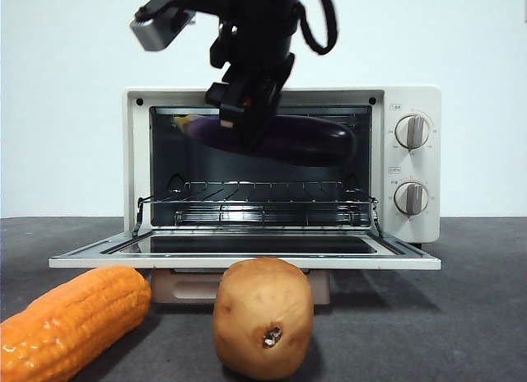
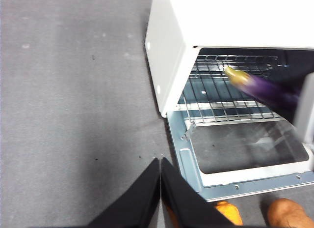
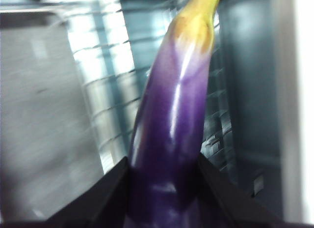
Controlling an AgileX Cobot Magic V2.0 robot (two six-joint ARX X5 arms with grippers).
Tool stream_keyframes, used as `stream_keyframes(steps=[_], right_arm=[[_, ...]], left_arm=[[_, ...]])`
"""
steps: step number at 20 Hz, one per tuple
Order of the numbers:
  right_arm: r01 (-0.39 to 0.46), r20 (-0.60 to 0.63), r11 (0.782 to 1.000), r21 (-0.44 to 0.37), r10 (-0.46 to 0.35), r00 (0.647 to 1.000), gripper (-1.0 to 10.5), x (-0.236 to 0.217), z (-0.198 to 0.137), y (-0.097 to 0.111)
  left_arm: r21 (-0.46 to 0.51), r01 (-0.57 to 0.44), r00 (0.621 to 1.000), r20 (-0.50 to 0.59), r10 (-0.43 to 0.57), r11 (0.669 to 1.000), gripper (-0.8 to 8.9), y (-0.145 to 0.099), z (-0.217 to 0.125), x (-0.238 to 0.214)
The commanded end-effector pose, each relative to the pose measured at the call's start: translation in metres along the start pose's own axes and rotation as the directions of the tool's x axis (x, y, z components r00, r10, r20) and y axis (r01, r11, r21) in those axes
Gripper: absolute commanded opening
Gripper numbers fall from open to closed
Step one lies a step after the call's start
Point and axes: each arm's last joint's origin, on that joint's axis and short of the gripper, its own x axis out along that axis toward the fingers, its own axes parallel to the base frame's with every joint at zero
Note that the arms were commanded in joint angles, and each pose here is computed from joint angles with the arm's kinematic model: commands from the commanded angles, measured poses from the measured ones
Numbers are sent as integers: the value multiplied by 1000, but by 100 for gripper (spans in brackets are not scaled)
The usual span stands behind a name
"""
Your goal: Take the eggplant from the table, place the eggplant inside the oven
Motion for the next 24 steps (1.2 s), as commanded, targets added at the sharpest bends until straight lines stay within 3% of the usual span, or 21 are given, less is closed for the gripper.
stream_keyframes(steps=[1, 5, 9, 15, 24], right_arm=[[36, 36, 993, -115, -33, 999, 3, 11, 11, 0], [65, 38, 981, -185, -59, 998, 4, 36, 13, 3], [80, -20, 980, -180, -85, 996, 65, 49, 7, 3], [92, -46, 995, -33, -94, 995, 274, 56, -1, -6], [139, -41, 990, -37, -140, 989, 276, 39, 13, 6]], left_arm=[[0, 7, 1000, 12, -7, 1000, 2, 0, 3, 0], [1, 40, 999, 9, -40, 999, 2, -1, 2, 0], [1, 40, 999, 9, -40, 999, 2, -1, 2, 0], [1, 41, 999, 8, -41, 999, 2, -1, 2, 0], [0, 57, 998, 0, -57, 998, 2, -1, 6, 6]])
